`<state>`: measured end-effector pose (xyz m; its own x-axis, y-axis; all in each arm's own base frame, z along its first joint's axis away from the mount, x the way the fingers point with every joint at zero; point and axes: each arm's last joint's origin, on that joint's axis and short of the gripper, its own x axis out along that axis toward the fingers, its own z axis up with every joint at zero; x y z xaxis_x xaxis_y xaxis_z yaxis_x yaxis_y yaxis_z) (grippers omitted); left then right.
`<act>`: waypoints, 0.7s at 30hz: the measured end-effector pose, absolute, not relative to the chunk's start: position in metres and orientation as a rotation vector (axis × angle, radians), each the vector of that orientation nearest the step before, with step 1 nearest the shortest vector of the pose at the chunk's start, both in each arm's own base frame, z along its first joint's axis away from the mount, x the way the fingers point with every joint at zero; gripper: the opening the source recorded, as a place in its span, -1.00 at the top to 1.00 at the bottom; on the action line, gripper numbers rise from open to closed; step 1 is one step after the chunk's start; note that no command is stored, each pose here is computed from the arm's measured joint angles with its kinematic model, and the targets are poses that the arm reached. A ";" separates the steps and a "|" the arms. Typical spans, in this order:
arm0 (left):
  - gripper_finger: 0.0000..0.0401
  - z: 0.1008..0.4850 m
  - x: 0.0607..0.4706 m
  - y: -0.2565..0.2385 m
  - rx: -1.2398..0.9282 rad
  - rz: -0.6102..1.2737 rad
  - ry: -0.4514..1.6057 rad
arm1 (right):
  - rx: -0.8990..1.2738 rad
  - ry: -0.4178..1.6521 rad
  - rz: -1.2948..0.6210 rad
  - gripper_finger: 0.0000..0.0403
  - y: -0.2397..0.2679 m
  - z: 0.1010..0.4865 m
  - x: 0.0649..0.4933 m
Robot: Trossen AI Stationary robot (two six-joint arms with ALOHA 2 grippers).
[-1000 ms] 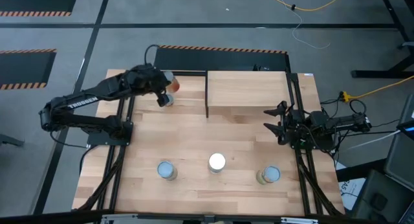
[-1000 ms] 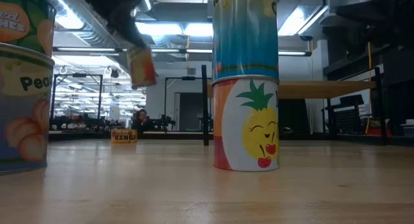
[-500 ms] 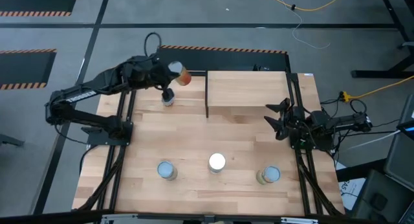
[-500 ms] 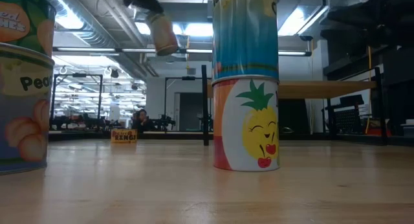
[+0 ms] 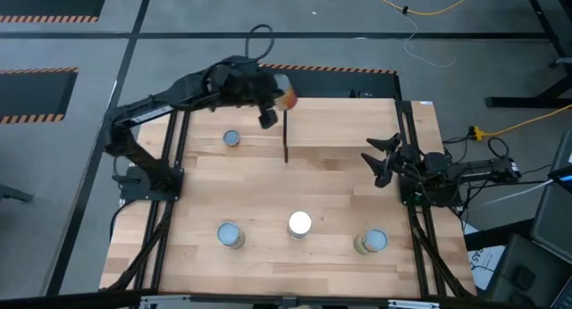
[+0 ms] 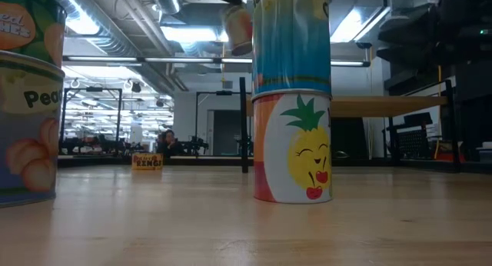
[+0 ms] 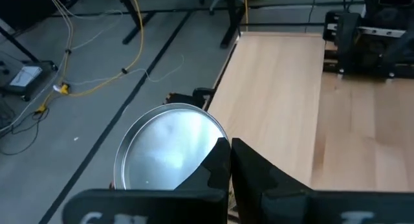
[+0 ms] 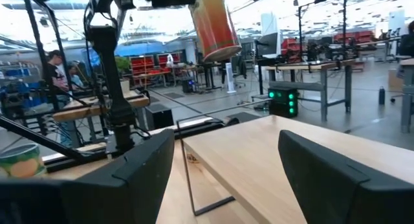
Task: Pick and place cans onto a shelf
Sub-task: Put the orange canned pineapple on the shelf
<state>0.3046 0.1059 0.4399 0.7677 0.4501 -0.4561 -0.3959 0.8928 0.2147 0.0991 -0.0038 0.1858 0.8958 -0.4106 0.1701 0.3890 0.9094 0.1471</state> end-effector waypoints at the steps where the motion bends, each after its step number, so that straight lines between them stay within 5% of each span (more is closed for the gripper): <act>1: 1.00 0.441 0.311 0.108 0.116 0.458 0.526 | 0.109 -0.198 -0.419 -0.39 -0.004 0.186 0.099; 21: 1.00 0.399 0.383 0.151 0.131 0.477 0.656 | 0.095 -0.164 -0.423 -0.39 -0.005 0.182 0.100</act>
<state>0.3827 0.1507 0.3989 0.6896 0.4655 -0.5547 -0.3840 0.8845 0.2648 0.1004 -0.0049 0.1824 0.8991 -0.4154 0.1382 0.4002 0.9078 0.1256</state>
